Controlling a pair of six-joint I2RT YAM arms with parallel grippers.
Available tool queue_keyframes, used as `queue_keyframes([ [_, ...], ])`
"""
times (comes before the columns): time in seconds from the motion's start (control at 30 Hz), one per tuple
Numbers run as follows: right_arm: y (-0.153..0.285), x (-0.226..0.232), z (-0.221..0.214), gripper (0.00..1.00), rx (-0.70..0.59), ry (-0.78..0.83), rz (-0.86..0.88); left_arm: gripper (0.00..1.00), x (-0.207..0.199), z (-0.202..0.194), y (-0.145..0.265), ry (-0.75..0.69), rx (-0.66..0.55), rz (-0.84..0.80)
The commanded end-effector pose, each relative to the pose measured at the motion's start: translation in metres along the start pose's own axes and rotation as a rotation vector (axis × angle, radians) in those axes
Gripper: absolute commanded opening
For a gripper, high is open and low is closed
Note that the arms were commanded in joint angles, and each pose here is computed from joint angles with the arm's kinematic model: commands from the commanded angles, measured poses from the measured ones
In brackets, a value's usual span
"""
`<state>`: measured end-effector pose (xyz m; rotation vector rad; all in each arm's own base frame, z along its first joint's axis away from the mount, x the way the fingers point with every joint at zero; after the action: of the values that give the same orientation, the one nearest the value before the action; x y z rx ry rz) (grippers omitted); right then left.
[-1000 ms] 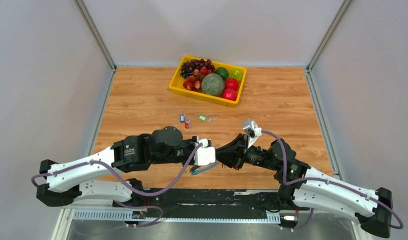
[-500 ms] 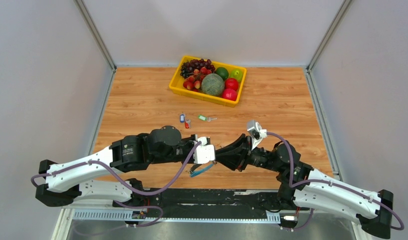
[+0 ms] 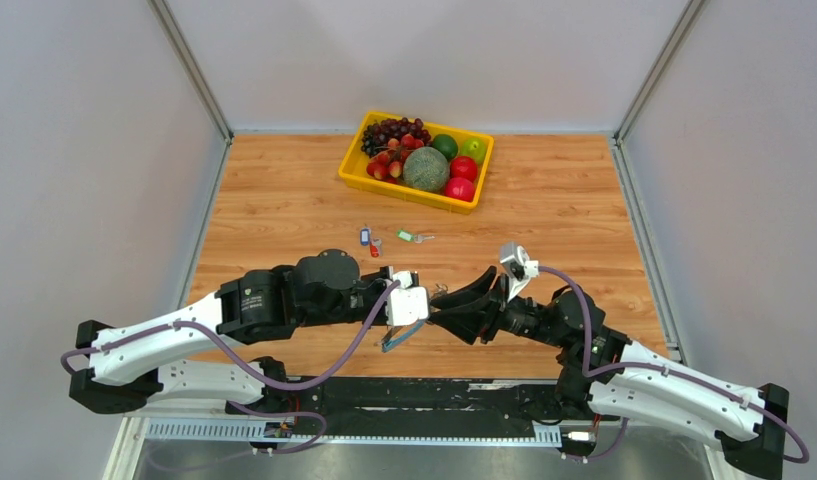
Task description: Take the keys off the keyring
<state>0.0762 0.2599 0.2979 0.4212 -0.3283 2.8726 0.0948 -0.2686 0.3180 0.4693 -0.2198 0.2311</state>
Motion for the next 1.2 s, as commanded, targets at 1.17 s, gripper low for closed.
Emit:
queue_keyframes([
  [1.17, -0.010, 0.009, 0.020, 0.30, -0.050, 0.075, 0.050, 0.00, 0.005, 0.033, 0.009, 0.035, -0.116, 0.006],
])
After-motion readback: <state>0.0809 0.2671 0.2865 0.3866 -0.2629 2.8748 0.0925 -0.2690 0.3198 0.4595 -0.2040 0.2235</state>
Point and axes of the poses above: each gripper's point midway between its finger pads, its own y axis back along the fingers, its own x axis along the line the jaws close on, z = x × y, the point moved 3 cm from there along y, back along the fingers, and after that the axes turned 8 degrees about y, right-handed, at the moved point
